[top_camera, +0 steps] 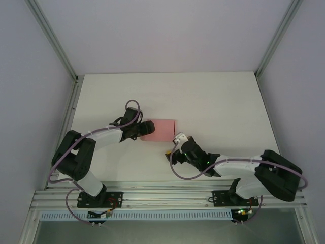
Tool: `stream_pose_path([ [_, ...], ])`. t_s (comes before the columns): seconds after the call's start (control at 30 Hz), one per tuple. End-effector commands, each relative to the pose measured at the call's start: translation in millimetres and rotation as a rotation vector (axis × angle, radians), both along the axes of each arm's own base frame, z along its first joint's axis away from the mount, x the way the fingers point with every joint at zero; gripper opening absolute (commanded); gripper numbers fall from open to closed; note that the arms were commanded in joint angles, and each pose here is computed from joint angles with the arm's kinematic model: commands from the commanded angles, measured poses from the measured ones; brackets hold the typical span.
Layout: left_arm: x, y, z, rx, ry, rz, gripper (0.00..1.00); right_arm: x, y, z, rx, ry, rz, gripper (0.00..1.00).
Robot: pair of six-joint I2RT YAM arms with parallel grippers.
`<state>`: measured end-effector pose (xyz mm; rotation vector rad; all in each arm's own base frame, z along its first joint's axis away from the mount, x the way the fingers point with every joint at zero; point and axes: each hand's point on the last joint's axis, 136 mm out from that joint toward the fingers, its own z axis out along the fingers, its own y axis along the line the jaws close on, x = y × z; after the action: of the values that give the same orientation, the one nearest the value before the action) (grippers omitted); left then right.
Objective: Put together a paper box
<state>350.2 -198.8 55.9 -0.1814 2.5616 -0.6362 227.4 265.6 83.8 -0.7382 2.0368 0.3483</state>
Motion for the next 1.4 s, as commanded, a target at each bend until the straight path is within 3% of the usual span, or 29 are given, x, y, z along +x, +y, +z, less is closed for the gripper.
stream_pose_path([
  [0.0,-13,8,-19,0.049,0.06,-0.03,0.66,15,-4,38,0.094,-0.016,-0.095,1.0],
  [0.17,-17,6,-25,0.05,0.072,-0.044,0.58,56,-28,68,0.3,0.169,-0.34,1.0],
  [0.3,-20,5,-30,0.056,0.085,-0.048,0.55,86,-44,53,0.317,0.285,-0.476,1.0],
  [0.57,-22,3,-31,0.069,0.093,-0.056,0.54,110,-14,-7,0.197,0.532,-0.484,0.94],
  [0.73,-26,1,-33,0.07,0.103,-0.062,0.51,116,5,-40,0.246,0.69,-0.449,0.78],
  [0.87,-29,-10,-28,0.009,0.106,-0.084,0.51,113,4,-64,0.237,0.735,-0.475,0.59],
  [1.0,-28,-17,-16,-0.022,0.088,-0.101,0.52,104,-6,-83,0.22,0.761,-0.512,0.51],
  [1.17,-21,-13,8,-0.009,0.047,-0.077,0.54,98,-14,-84,0.224,0.764,-0.52,0.52],
  [1.23,-17,-3,15,0.034,0.029,-0.04,0.64,100,-13,-76,0.234,0.747,-0.512,0.52],
  [1.37,-8,6,26,0.029,-0.004,0.02,0.72,102,-10,-66,0.249,0.734,-0.49,0.53],
])
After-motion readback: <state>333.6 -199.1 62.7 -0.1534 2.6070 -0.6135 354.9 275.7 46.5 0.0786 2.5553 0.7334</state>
